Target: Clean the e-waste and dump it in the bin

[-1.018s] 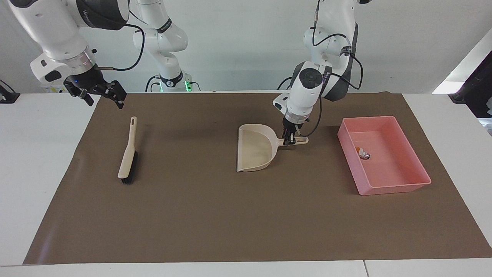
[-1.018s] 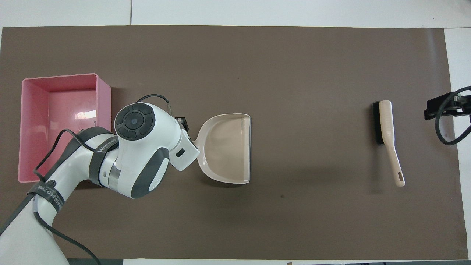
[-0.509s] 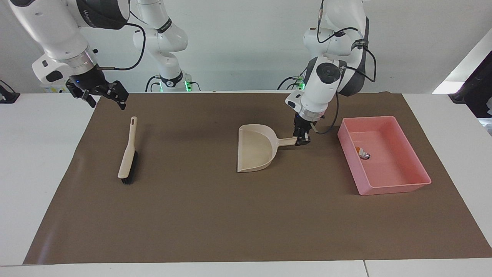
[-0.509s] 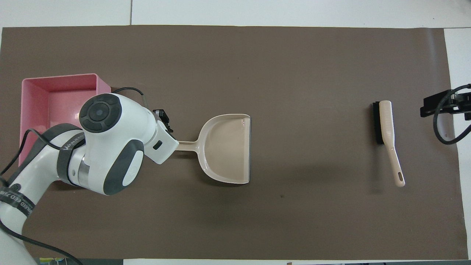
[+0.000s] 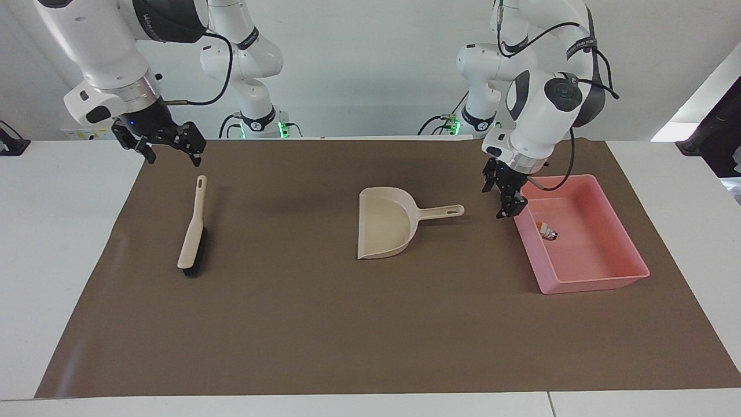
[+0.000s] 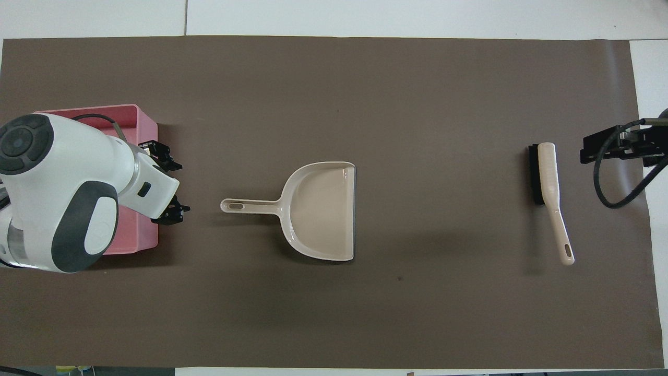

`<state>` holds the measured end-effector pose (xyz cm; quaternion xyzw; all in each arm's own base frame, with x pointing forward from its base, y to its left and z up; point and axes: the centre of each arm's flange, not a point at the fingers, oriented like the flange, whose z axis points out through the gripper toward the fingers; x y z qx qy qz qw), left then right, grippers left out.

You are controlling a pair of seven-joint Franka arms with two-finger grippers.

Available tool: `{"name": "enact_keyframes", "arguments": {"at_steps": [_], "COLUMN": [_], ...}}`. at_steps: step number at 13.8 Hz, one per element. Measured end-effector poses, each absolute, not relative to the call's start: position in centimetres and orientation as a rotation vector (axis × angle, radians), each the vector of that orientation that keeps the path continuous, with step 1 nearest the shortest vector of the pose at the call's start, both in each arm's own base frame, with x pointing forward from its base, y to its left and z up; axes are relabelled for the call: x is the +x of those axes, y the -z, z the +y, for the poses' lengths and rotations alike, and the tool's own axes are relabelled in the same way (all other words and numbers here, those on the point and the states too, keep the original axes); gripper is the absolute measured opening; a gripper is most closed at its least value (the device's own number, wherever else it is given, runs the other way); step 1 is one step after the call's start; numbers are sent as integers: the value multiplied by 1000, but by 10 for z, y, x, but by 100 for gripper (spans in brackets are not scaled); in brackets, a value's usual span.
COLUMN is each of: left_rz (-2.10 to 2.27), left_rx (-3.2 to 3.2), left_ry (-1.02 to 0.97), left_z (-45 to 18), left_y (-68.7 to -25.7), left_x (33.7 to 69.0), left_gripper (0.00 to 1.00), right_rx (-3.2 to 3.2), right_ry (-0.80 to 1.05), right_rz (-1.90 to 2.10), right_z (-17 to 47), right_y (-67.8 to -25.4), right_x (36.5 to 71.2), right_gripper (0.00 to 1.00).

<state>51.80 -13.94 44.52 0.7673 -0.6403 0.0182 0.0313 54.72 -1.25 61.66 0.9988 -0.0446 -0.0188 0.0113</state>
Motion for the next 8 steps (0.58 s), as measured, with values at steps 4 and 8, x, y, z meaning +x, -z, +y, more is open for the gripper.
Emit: {"name": "enact_keyframes", "arguments": {"at_steps": [4, 8], "left_rz": [-1709, -1144], "left_rx": [2555, 2845], "left_ry": [-40, 9], "left_z": [-126, -111], "left_y": [-444, -442], "left_x": [521, 522], "left_gripper": [99, 100], "right_rx": [3115, 3115], "right_ry": [60, 59], "right_rz": [-144, -144], "right_z": [-14, -14], "right_y": [-617, -617], "right_x": [547, 547], "right_gripper": [100, 100]}}
